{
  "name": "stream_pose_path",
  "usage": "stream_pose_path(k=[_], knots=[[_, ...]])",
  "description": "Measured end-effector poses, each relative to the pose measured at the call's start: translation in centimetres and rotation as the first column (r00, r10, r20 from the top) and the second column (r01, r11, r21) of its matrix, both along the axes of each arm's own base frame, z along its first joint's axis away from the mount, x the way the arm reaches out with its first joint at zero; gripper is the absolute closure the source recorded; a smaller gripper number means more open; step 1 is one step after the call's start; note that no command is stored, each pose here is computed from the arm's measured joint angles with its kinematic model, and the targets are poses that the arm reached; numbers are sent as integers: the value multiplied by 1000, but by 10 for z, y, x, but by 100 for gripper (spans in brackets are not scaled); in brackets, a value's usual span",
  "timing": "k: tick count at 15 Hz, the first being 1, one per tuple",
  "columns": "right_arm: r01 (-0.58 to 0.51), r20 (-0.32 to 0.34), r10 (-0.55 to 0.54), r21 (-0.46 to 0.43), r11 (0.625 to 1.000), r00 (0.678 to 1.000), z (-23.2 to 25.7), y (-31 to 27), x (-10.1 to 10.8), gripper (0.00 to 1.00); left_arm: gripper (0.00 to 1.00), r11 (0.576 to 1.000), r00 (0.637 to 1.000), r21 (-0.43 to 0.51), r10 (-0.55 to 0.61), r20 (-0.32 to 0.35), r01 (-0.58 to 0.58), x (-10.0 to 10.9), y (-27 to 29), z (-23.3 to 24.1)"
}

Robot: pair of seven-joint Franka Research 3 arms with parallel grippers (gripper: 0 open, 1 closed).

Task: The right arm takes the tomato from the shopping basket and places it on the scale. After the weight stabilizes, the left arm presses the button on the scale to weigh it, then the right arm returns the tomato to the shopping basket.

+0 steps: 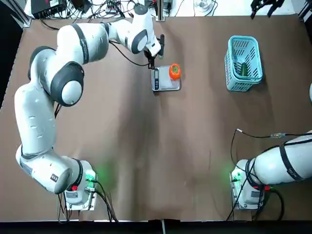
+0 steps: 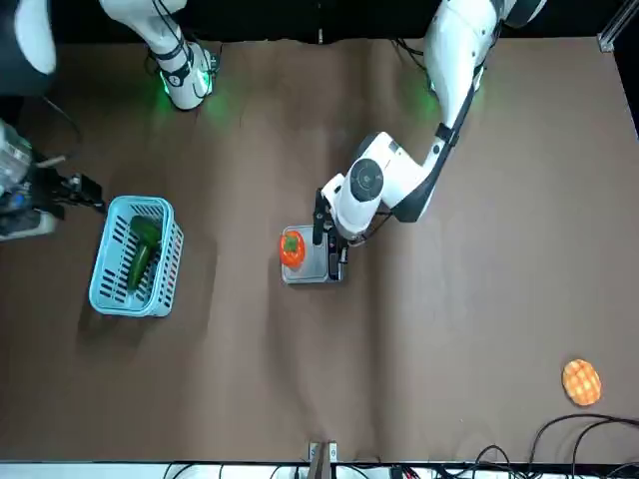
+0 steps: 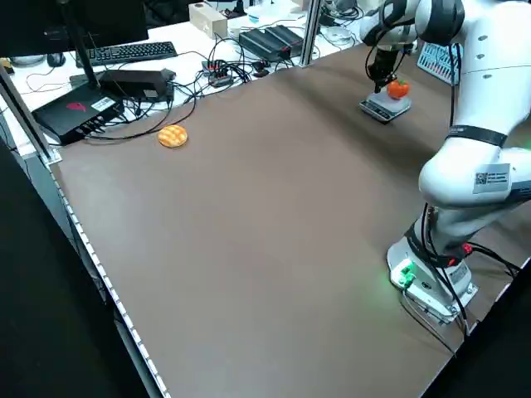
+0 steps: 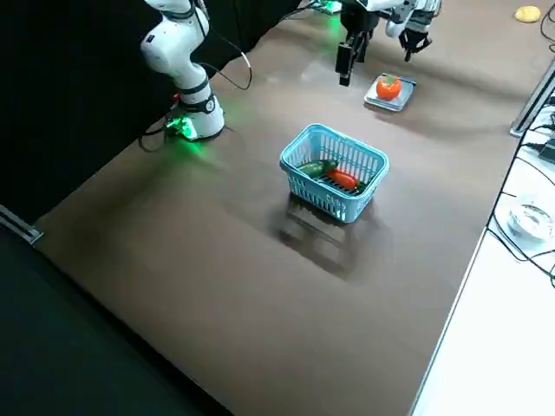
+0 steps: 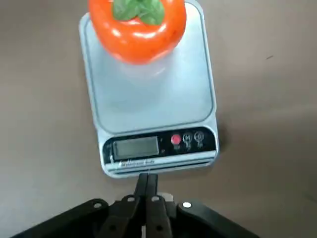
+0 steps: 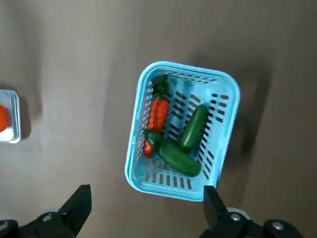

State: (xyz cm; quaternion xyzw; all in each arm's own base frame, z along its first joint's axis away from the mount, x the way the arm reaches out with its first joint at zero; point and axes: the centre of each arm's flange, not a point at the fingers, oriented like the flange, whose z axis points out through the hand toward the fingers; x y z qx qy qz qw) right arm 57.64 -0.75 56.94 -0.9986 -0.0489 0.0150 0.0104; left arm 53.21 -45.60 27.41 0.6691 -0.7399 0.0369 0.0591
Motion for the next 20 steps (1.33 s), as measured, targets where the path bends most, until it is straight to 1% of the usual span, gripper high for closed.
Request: stream_pose_path(k=[3,5,9,16,20], knots=[[41,39,-41,0,999,998,27,-25,-3,0,99,1000,1000,1,9,-9,-9,-5,-6,-18],[36,52,-36,-16,999,998,35,-25,-3,0,99,1000,1000,1,15,-11,-15,-6,-8,-23],[25,35,-24,-26,999,999,34,-18,-4,0,99,1000,999,10,25,-22,-25,-11,-13,-31],[54,34,-54,-26,998,998,34,-30,-5,0,99,998,998,36,48,-41,-46,-19,-17,-51],[55,28,-54,-25,998,998,33,-30,-6,0,99,997,998,63,50,-25,-48,-23,-20,-57]])
